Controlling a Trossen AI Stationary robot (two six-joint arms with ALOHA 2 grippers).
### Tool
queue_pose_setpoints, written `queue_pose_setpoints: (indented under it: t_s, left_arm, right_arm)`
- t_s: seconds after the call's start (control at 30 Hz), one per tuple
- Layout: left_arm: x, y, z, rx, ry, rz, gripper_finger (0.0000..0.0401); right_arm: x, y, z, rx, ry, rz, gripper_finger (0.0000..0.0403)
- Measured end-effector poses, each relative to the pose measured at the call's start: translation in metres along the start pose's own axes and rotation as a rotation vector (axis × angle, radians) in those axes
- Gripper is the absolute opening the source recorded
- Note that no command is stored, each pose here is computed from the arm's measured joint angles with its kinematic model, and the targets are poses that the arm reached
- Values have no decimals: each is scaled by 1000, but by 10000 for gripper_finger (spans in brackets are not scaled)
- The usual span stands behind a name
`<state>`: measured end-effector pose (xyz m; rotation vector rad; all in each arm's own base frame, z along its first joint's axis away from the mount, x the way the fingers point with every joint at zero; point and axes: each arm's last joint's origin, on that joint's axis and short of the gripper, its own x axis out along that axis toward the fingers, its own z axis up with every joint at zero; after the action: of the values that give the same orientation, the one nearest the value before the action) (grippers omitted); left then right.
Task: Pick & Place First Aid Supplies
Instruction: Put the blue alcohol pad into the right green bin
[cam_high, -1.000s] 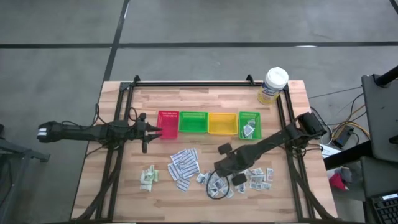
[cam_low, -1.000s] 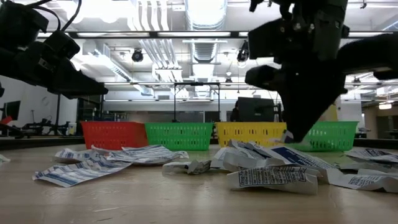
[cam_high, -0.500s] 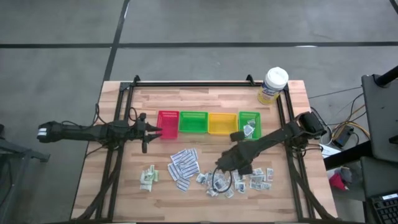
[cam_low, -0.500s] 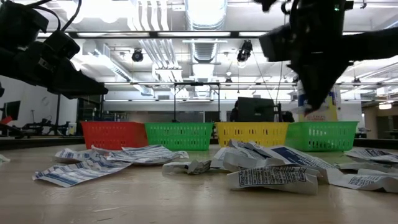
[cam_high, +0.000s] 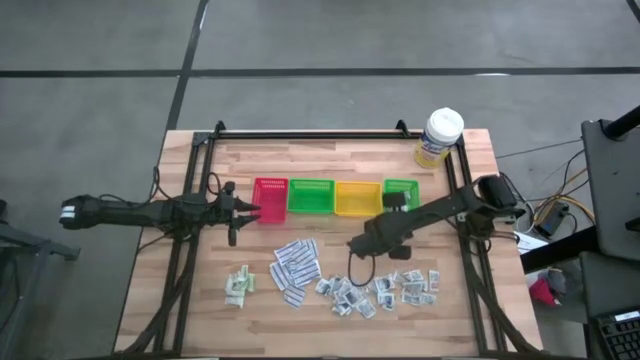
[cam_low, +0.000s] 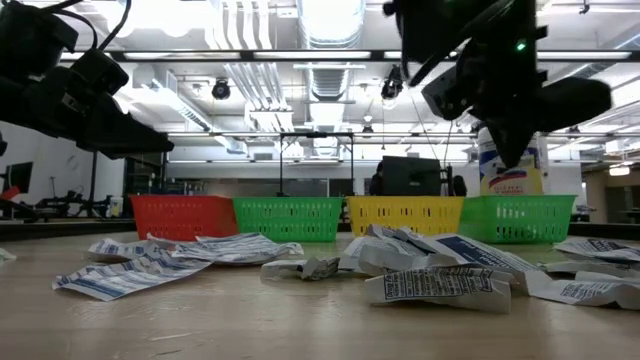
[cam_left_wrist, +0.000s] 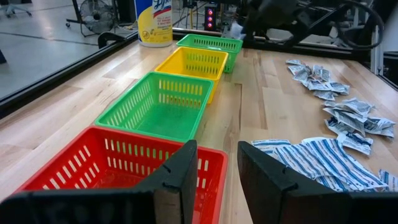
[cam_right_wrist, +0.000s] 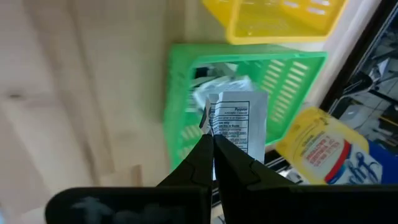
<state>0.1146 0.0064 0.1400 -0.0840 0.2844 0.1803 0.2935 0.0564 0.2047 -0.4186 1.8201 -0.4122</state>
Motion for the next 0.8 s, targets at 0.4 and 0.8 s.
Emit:
queue_pose_setpoints:
  t_s: [0.4, 0.8]
  left_arm:
    - [0, 0, 0, 0, 0, 0, 113]
    - [0, 0, 0, 2, 3, 0, 113]
  right_arm:
    - [17, -48, -5, 33, -117, 97, 8]
    - [38, -66, -48, 135, -294, 271, 8]
